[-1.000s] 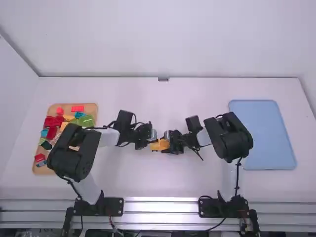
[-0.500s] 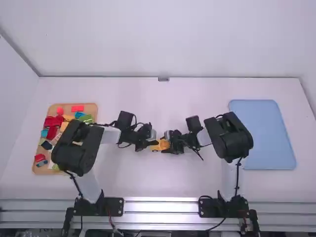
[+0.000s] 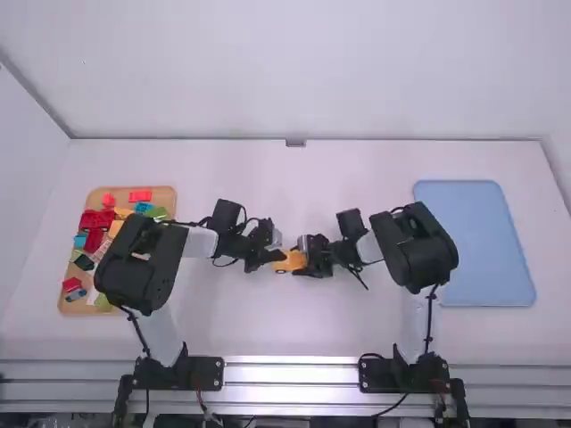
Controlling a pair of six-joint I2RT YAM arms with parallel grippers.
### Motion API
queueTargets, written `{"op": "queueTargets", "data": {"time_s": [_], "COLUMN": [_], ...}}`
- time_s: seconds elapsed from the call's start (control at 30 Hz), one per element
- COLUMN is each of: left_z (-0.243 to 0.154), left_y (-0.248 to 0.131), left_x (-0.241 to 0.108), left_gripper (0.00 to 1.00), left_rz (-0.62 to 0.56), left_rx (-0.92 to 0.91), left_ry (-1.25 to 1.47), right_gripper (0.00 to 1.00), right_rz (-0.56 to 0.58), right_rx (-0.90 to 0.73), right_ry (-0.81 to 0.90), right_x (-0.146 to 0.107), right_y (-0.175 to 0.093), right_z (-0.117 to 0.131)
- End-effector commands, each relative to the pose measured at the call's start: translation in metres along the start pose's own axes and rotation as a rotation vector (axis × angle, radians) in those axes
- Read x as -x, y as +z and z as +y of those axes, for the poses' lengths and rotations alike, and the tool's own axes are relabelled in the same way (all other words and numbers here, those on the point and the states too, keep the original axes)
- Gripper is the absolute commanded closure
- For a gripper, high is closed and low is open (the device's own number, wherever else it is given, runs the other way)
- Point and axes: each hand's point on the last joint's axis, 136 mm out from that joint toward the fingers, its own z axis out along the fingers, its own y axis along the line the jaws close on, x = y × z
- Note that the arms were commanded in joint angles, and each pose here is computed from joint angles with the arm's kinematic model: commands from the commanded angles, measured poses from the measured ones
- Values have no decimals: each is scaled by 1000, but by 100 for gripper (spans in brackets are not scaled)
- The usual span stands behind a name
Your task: Assemble lego blocks to make yellow taxi
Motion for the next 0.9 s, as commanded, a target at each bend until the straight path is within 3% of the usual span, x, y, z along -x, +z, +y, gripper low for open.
{"op": "queueTargets", "data": {"time_s": [0.0,0.13,0.37,0.63,0.87], "left_z": [2,1,8,36,62], "left_y": [1,-4,3,-30,-68], "left_x": [-88,-100,-49,45,69], "left_gripper": [98,98,98,98,98], "left_rz": [342,421,228,74,49], "left_rx": [116,123,51,118,248], "left_ry": [-120,-153,-17,271,296], "right_gripper": [48,49,48,48,48], "right_rz": [25,25,24,26,87], "right_rx": [1,1,-1,-7,-48], "right_ry": [-7,-7,-11,-40,-46], "right_x": [-6,-6,-6,-6,-16], "right_y": [3,3,3,3,2], "right_z": [1,1,1,-1,-9]}}
